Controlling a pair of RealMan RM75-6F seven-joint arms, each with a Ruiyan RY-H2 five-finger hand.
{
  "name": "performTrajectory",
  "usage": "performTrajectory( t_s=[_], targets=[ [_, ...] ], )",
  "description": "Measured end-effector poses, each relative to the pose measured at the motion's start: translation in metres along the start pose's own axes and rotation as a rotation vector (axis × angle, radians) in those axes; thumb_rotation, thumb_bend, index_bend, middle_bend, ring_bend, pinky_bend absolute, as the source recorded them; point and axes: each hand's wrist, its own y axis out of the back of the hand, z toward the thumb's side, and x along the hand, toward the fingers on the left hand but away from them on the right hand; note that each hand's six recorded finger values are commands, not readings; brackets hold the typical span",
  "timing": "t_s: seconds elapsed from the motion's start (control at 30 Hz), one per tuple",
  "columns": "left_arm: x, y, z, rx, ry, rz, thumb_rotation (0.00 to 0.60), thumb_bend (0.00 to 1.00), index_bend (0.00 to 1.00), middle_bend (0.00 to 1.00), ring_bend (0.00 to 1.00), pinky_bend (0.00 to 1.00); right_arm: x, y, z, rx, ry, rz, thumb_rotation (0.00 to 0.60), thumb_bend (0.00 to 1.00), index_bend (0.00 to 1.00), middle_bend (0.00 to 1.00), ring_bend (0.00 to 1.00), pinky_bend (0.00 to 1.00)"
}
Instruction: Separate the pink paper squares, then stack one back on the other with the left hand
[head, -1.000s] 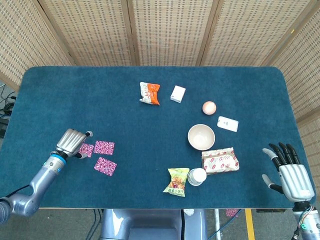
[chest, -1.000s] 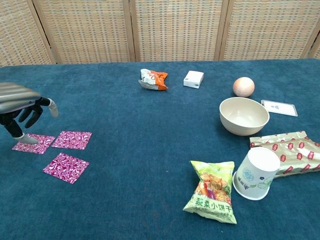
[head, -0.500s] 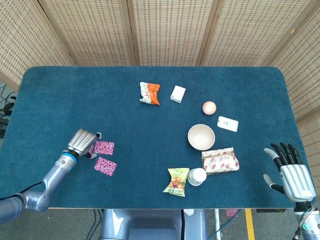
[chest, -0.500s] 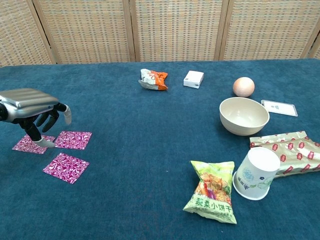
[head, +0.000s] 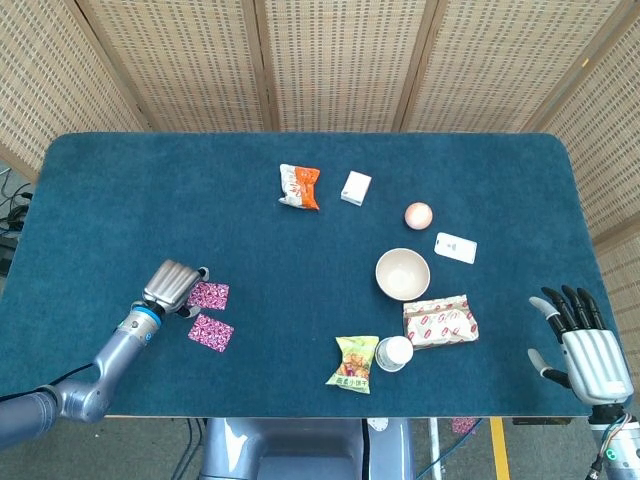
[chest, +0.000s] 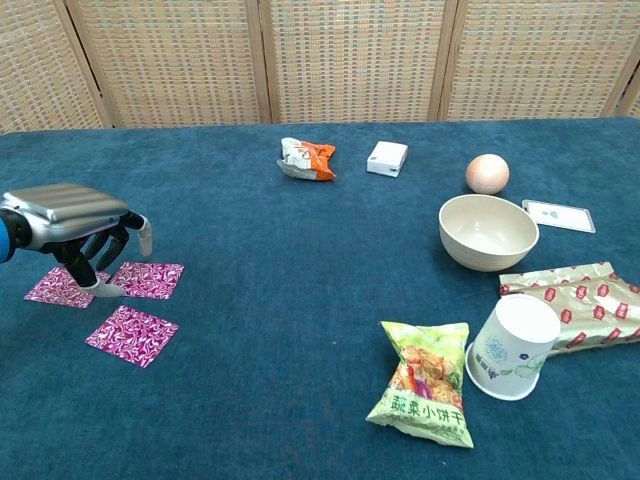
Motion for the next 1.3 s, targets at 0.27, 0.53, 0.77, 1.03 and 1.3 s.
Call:
performTrajectory(
  t_s=[0.27,0.53,0.77,1.03,1.3],
  targets=[
    [0.003,-0.003,0.001,-0.013,0.018,0.005,0.492,0.19,0.34,0.63,0.56,0.54,0.002,0.001,-0.002,0.000,-0.005,-0.005,0.600,0.32,0.17,0.13,0.00,0.00],
    [0.004,-0.003,0.004,-0.022,0.026,0.022,0.495,0.17,0.36,0.63,0.57,0.54,0.003,0.002,-0.003,0.000,-0.005,-0.008,0.600,0.32,0.17,0.13,0.00,0.00],
    [0.005,-0.003,0.007,-0.017,0.025,0.021,0.494,0.17,0.37,0.63,0.57,0.54,0.004,0.002,-0.004,-0.004,-0.007,-0.010,0.600,0.32,0.17,0.13,0.00,0.00],
    [0.006,-0.002,0.010,-0.008,0.030,0.010,0.492,0.17,0.37,0.63,0.57,0.54,0.004,0.002,-0.006,-0.006,-0.009,-0.013,0.600,0.31,0.17,0.13,0.00,0.00],
    [0.006,-0.002,0.011,0.010,0.043,0.004,0.492,0.18,0.38,0.63,0.57,0.54,0.005,0.002,-0.008,-0.008,-0.013,-0.014,0.600,0.31,0.17,0.13,0.00,0.00]
  ],
)
